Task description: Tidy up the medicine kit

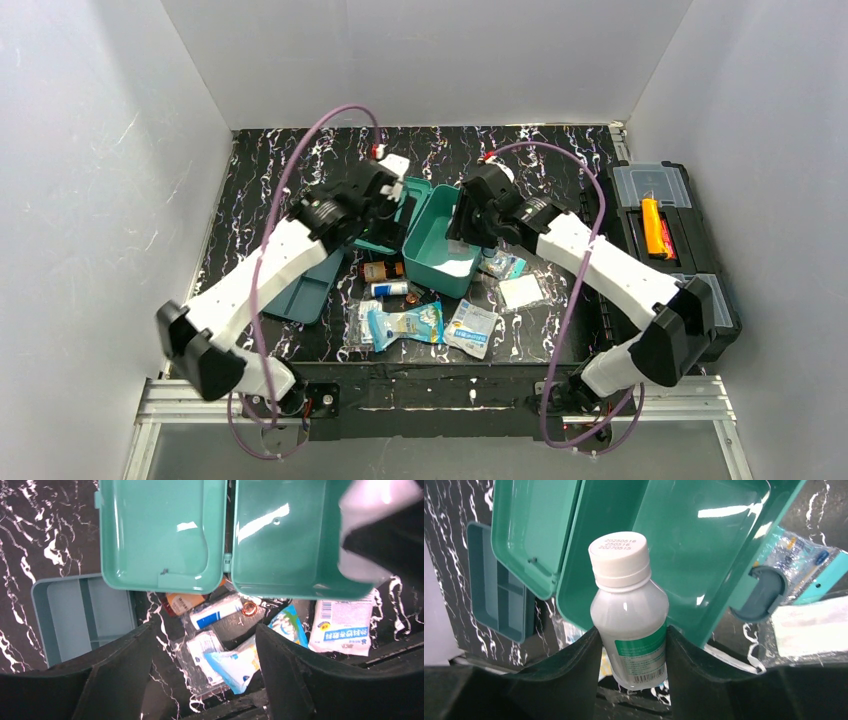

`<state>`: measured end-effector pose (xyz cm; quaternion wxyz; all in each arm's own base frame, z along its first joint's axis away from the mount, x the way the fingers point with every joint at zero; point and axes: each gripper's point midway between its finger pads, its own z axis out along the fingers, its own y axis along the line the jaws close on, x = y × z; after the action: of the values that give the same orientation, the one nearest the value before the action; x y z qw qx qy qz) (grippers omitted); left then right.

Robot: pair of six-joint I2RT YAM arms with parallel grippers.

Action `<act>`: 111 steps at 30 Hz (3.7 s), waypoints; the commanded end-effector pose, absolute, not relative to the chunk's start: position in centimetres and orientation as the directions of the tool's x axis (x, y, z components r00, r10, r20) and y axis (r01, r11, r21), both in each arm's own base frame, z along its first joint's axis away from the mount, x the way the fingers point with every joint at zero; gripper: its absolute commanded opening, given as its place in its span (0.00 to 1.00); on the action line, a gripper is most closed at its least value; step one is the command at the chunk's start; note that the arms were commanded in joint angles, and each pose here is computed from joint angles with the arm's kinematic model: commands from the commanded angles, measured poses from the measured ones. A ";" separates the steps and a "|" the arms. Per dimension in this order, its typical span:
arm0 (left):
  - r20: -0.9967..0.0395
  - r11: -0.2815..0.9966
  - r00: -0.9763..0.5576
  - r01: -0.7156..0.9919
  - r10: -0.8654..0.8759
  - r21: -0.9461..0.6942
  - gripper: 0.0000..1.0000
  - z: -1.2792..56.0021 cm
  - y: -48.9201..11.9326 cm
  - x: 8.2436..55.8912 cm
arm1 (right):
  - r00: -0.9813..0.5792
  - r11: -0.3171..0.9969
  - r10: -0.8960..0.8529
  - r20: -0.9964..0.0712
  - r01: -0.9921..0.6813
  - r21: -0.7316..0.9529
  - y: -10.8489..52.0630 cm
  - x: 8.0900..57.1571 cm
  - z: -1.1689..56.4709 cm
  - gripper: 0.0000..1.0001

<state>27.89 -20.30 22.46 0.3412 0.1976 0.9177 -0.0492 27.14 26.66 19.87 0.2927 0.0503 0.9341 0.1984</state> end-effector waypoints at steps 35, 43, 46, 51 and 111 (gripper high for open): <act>-0.808 0.927 -0.574 0.361 0.133 -0.105 0.98 21.4 -14.9 20.9 | -0.731 0.777 0.603 -0.319 0.447 0.444 30.9 39.1 10.4 0.66; -0.805 0.930 -0.576 0.356 0.141 -0.092 0.98 21.2 -14.7 21.0 | -0.726 0.788 0.589 -0.356 0.416 0.455 30.4 39.2 13.0 0.78; -0.806 0.932 -0.575 0.353 0.142 -0.087 0.98 21.2 -14.6 21.1 | -0.721 0.796 0.576 -0.386 0.386 0.467 29.9 38.9 14.6 0.78; -0.804 0.935 -0.577 0.345 0.145 -0.079 0.98 21.1 -14.5 21.2 | -0.728 0.817 0.532 -0.432 0.307 0.487 29.2 37.7 17.8 0.79; -0.396 0.948 -0.862 0.309 0.315 0.083 0.99 11.9 -14.4 23.7 | -0.849 0.851 0.270 -0.455 -0.010 0.525 28.3 23.8 16.3 0.78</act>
<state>22.90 -14.44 10.77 0.2021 0.1628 0.9656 0.0174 21.96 27.26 14.64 0.2363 0.0673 0.9337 0.2604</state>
